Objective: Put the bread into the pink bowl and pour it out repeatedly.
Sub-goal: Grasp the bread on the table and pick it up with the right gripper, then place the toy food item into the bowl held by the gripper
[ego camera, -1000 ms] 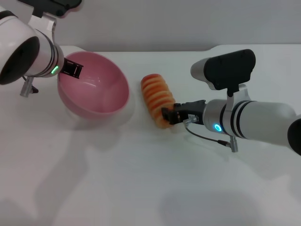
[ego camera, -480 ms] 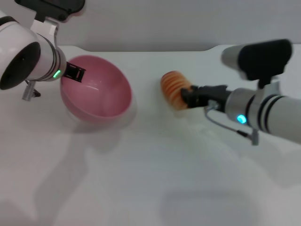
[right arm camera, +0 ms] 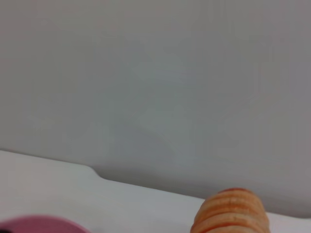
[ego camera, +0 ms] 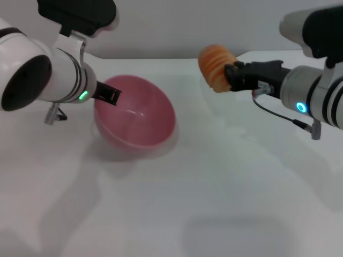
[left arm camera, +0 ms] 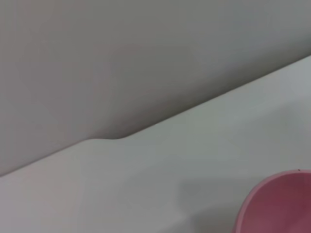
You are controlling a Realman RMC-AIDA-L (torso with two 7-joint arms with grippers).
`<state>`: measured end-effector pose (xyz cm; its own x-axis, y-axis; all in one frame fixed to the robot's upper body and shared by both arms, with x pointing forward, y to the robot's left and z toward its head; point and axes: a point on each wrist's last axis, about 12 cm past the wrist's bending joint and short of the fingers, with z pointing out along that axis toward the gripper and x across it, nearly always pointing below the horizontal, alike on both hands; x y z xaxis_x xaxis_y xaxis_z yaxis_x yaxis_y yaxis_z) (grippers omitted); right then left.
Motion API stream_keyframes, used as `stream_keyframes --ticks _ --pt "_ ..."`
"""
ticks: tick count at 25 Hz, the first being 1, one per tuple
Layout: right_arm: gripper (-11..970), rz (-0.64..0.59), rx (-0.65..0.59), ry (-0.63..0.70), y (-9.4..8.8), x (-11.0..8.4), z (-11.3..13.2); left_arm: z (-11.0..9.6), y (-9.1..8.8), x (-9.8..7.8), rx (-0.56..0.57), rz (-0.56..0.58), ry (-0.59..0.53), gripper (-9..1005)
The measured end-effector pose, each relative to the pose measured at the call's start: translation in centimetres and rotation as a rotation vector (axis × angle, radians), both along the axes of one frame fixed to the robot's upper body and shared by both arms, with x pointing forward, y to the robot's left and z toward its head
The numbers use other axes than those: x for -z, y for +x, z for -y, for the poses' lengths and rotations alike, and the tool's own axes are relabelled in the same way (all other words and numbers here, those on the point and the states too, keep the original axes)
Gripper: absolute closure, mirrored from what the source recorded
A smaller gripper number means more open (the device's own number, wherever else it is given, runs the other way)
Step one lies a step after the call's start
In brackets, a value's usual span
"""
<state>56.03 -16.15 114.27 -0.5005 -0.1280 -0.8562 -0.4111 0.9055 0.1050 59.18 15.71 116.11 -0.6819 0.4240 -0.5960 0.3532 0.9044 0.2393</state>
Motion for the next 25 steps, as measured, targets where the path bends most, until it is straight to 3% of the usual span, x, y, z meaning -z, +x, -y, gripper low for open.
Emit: stream_keyframes --ticks 7,15,25 --pt "821 0.025 -0.075 0.01 -1.2 -2.1 -2.3 1.4 -0.5 0.5 0.054 -0.015 -0.052 948" --pt "853 -0.017 -0.139 0.015 -2.0 -0.8 -4.6 2.3 -0.4 0.3 0.087 0.007 -0.086 948" --pt "869 -0.009 -0.167 0.044 -2.3 -0.8 -5.5 2.2 -0.1 0.0 0.089 0.022 -0.089 948"
